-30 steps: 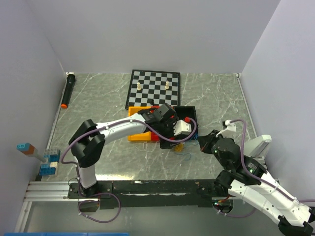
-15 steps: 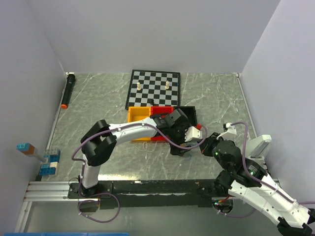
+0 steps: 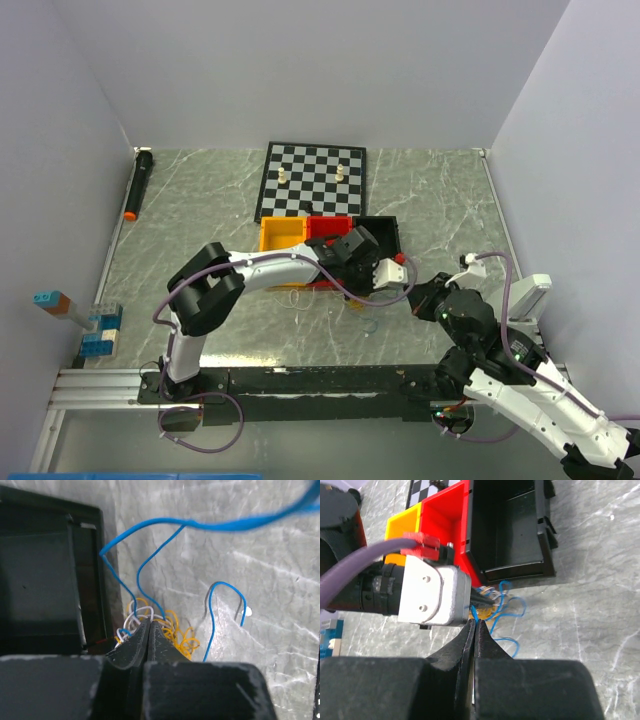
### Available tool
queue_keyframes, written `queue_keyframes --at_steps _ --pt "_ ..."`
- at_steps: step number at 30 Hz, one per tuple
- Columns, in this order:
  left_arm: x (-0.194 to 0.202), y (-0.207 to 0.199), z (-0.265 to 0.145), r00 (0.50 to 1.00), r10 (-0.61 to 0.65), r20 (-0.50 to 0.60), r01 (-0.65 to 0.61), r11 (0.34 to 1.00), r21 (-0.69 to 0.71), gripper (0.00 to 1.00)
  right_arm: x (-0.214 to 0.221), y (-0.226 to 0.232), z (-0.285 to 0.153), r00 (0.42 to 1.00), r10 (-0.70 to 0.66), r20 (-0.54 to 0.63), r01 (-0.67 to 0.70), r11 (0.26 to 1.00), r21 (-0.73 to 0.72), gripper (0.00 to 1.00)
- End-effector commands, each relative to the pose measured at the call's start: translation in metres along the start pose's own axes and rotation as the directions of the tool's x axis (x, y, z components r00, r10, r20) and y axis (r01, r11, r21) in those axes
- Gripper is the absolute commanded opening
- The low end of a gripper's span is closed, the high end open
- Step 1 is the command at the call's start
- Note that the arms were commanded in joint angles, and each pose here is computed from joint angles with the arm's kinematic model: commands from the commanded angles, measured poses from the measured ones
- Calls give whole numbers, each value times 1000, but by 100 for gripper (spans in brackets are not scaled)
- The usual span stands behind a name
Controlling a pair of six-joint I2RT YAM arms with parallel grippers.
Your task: Untangle the cables
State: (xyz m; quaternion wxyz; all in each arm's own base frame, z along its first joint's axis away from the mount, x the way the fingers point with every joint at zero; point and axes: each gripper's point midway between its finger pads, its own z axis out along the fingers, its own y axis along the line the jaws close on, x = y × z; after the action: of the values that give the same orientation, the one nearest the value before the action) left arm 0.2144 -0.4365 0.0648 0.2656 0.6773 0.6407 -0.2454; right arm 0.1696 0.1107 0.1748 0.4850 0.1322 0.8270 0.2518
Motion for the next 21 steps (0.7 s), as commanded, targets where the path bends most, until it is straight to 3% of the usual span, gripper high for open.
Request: queue_keyframes --at_steps 1,14,21 --pt "9 -1 -12 1000 -14 -22 14 1000 -17 1 -5 -10 -4 1000 2 27 -3 999 46 0" --pt "58 -21 -103 989 -118 -84 115 993 -34 1 -21 -28 -5 996 -47 70 34 982 185 0" --pt "83 -30 -117 980 -165 -110 160 986 -51 2 -17 -21 2 995 -87 40 79 983 168 0"
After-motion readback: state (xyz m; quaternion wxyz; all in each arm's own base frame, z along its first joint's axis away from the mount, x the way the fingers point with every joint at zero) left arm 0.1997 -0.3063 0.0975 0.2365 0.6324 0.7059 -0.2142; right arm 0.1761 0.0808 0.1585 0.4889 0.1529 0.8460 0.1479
